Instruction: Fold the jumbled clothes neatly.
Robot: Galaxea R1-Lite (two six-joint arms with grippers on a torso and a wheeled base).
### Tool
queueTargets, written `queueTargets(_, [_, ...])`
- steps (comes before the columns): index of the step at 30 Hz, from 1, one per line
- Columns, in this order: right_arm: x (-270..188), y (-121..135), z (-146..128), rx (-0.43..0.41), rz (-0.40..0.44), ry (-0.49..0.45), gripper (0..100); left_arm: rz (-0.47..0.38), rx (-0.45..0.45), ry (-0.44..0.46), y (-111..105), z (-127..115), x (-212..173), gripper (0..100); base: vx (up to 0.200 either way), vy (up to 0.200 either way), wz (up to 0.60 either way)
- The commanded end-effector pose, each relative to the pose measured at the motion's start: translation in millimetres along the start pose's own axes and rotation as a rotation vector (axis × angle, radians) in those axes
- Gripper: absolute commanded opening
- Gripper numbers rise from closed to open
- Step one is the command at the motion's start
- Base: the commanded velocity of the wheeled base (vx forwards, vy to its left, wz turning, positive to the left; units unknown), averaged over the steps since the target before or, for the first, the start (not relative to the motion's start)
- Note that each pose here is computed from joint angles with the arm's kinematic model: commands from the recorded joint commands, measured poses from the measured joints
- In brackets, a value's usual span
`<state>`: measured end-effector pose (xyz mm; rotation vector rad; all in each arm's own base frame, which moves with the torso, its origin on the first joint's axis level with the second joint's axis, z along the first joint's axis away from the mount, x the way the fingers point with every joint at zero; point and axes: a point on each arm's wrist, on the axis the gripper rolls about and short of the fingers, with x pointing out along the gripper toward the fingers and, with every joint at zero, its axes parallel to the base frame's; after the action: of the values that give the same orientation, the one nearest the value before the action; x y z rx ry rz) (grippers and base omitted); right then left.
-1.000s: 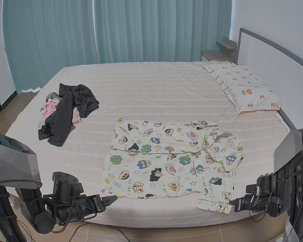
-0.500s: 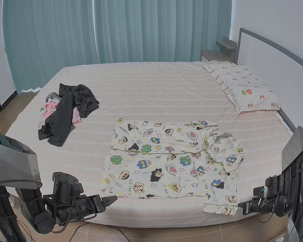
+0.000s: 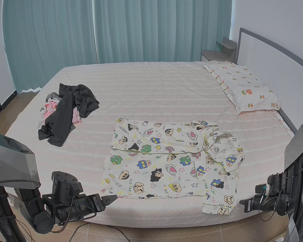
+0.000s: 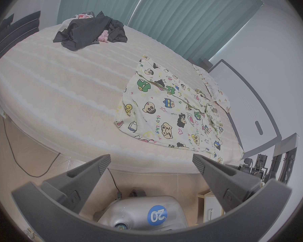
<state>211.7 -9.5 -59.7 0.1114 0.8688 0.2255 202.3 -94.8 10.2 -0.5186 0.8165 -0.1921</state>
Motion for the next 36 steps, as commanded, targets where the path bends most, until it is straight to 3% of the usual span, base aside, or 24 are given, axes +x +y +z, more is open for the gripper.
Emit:
queueTargets(1, [-18.5, 2.2, 18.5, -0.019, -0.012, -0.114, 0, -0.062, -0.042, -0.064, -9.1, 10.0, -10.2, 100, 0.0, 0.0, 0.0])
queueTargets(2, [-22.2, 3.8, 23.0, -0.029, -0.009, -0.14, 0, -0.076, -0.052, -0.078, -10.6, 11.8, -12.1, 100, 0.0, 0.0, 0.0])
queueTargets(3, [-23.5, 5.2, 24.8, -0.036, -0.005, -0.149, 100, -0.079, -0.054, -0.082, -10.8, 12.0, -12.5, 100, 0.0, 0.0, 0.0])
queueTargets(10, [-29.5, 9.6, 50.4, -0.005, 0.044, -0.285, 100, -0.101, -0.064, -0.12, -12.3, 16.4, -14.8, 100, 0.0, 0.0, 0.0])
queueTargets(11, [-31.6, 11.6, 62.1, 0.045, 0.078, -0.34, 100, -0.103, -0.072, -0.124, -12.5, 17.2, -14.9, 100, 0.0, 0.0, 0.0])
queueTargets(14, [-33.4, 12.7, 68.3, 0.098, 0.097, -0.368, 100, -0.109, -0.085, -0.13, -12.7, 18.0, -14.8, 100, 0.0, 0.0, 0.0])
queueTargets(15, [-35.8, 14.0, 71.5, 0.171, 0.132, -0.379, 100, -0.117, -0.088, -0.139, -13.5, 18.9, -15.1, 100, 0.0, 0.0, 0.0])
queueTargets(18, [-36.1, 13.6, 71.1, 0.257, 0.208, -0.359, 100, -0.115, -0.089, -0.14, -12.8, 19.3, -14.6, 100, 0.2, 0.0, 0.0])
queueTargets(23, [-36.7, 11.6, 70.7, 0.313, 0.251, -0.346, 100, -0.114, -0.09, -0.139, -12.7, 19.1, -14.3, 100, 0.2, 0.0, 0.0])
queueTargets(30, [-35.4, 12.0, 68.0, 0.318, 0.26, -0.328, 100, -0.11, -0.09, -0.135, -12.0, 18.4, -13.3, 100, 0.2, 0.0, 0.0])
queueTargets(36, [-31.2, 11.4, 64.3, 0.322, 0.259, -0.305, 100, -0.092, -0.077, -0.101, -8.0, 12.2, -13.4, 100, 0.0, 0.0, 0.0])
